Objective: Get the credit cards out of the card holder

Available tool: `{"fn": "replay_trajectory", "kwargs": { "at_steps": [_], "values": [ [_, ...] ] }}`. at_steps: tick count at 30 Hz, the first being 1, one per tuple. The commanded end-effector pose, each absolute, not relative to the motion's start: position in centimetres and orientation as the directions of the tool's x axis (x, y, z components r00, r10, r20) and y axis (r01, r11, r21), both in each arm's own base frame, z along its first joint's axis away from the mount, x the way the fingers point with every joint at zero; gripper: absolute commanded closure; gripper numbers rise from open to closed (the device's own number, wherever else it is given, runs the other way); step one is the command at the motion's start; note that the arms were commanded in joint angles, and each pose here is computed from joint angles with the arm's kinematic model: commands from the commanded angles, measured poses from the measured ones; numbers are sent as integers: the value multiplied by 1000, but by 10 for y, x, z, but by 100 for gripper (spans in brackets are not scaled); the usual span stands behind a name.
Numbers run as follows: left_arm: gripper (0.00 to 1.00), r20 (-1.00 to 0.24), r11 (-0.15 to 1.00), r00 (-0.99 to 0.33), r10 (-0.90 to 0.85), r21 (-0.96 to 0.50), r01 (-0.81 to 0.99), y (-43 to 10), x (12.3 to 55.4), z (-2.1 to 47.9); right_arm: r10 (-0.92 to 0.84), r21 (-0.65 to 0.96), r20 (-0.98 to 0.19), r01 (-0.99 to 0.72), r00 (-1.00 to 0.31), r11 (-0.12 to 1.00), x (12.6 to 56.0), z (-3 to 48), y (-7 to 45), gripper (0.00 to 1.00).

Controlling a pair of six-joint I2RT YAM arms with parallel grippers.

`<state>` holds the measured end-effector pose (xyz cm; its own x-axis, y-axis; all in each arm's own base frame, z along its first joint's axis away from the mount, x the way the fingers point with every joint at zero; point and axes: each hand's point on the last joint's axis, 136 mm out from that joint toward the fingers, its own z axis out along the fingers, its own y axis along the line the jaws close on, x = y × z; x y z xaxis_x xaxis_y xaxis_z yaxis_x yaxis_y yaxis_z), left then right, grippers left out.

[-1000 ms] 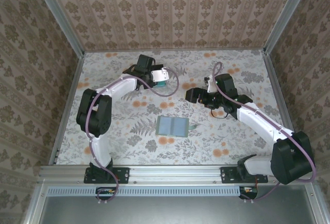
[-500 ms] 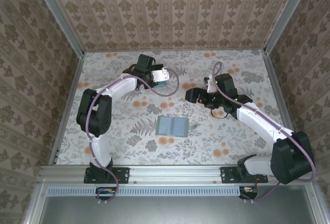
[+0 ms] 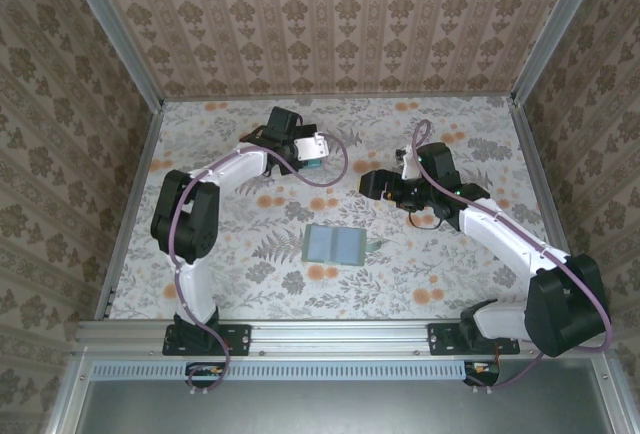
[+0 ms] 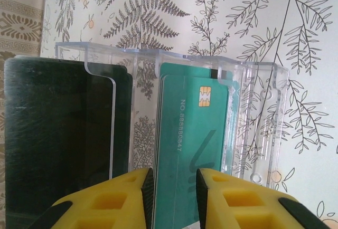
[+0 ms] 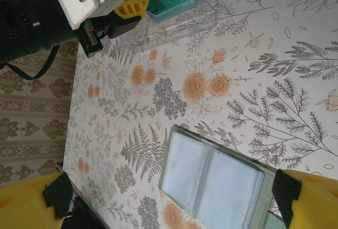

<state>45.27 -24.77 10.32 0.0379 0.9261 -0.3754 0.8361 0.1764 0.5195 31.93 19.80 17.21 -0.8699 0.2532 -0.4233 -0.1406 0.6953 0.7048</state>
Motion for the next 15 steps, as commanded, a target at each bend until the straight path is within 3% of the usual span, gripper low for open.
{"fn": "replay_trajectory", "kwargs": {
  "at_steps": [1, 5, 9, 15],
  "values": [
    [67, -462, 269, 4, 887, 524, 808, -251, 456, 139, 273, 717, -431, -143, -860, 682, 320, 181, 197, 0],
    [61, -565, 402, -62, 823, 501, 766, -250, 456, 178, 271, 706, -428, -132, -862, 695, 319, 176, 195, 0],
    [48, -673, 557, -152, 724, 440, 705, -242, 450, 211, 256, 662, -444, -122, -859, 740, 316, 169, 190, 0],
    [7, -822, 763, -270, 501, 273, 586, -219, 426, 252, 201, 576, -470, -126, -859, 808, 305, 155, 189, 0]
  ]
}}
